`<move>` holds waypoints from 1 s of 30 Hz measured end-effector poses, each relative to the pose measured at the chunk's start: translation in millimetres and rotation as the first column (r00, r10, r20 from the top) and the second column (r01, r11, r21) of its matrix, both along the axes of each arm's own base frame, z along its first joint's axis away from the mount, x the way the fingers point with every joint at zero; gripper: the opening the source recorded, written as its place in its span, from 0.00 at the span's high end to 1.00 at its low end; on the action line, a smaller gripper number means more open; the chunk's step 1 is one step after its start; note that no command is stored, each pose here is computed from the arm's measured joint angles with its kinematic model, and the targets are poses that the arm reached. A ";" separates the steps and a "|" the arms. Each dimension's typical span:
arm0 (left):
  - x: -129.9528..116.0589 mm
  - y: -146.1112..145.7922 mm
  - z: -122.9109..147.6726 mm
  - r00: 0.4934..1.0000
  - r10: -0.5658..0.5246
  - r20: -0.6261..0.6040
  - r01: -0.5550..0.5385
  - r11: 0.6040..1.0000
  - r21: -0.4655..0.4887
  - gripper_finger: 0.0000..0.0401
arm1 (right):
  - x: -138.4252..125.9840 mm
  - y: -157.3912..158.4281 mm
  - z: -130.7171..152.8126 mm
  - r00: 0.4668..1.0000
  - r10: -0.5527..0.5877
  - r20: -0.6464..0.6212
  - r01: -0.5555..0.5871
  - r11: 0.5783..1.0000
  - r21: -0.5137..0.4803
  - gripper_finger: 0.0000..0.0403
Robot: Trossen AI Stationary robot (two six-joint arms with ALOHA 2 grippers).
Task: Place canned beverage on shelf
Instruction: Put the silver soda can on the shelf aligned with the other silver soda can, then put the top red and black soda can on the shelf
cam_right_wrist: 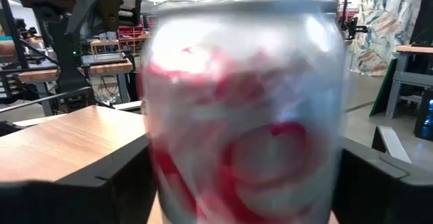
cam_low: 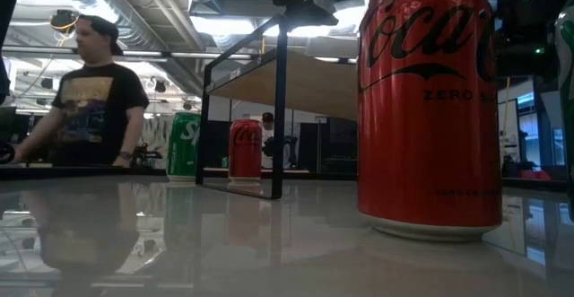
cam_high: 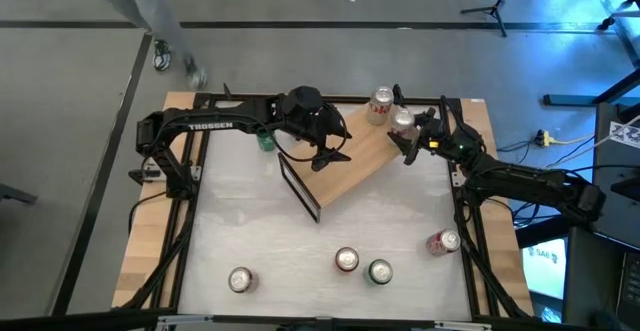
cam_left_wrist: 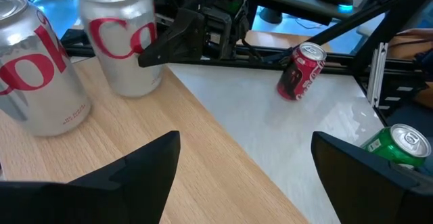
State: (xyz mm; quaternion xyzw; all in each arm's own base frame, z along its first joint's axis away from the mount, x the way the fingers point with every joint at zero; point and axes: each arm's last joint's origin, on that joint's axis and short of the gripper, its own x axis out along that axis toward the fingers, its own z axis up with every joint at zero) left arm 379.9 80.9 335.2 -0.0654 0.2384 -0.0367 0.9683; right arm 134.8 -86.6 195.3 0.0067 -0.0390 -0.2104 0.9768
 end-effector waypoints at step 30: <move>0.0 0.0 0.0 1.000 0.001 0.000 -0.001 1.000 -0.001 0.19 | -1.1 0.8 3.1 1.000 0.000 0.027 0.001 1.000 -0.018 0.03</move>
